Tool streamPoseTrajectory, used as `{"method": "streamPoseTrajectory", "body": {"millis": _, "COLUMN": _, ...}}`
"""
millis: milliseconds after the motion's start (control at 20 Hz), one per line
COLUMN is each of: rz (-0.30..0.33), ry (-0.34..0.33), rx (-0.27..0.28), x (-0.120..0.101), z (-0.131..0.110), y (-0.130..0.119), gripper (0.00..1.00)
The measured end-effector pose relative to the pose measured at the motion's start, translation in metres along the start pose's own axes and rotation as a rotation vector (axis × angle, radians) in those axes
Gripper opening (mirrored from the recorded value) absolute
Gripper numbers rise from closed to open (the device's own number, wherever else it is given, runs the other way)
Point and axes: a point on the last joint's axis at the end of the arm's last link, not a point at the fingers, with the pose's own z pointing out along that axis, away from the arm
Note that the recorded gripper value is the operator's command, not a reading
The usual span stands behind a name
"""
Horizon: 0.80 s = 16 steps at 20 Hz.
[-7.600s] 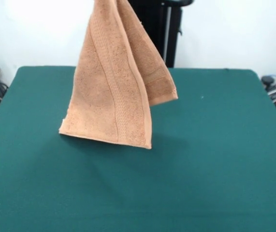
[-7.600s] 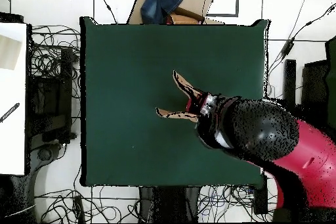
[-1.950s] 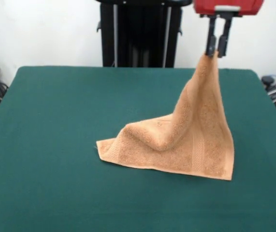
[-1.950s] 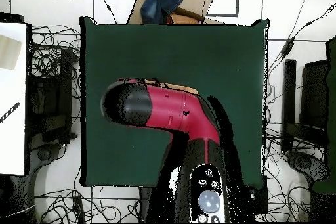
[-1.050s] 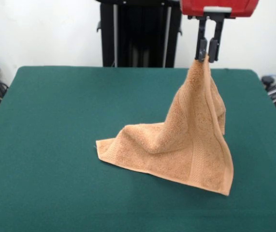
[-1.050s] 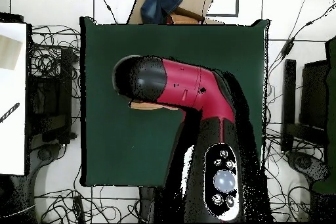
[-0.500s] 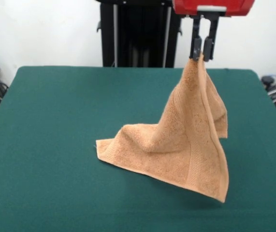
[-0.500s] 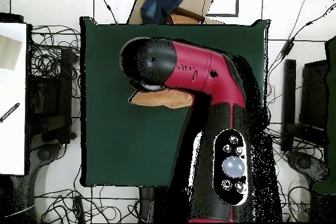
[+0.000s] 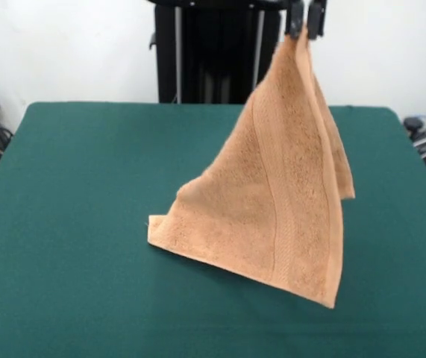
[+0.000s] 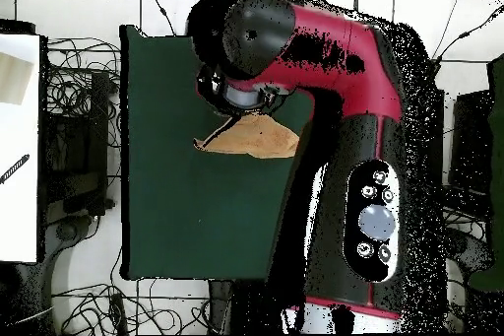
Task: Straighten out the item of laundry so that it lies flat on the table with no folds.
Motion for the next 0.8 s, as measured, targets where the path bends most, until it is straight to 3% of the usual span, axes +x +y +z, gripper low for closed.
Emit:
{"method": "streamPoseTrajectory", "body": {"millis": 500, "rz": -0.011, "ry": -0.058, "rx": 0.010, "x": -0.044, "z": -0.045, "y": -0.002, "gripper": 0.00}}
{"method": "streamPoseTrajectory", "body": {"millis": 800, "rz": -0.016, "ry": -0.059, "rx": 0.012, "x": -0.062, "z": -0.052, "y": -0.003, "gripper": 0.00}}
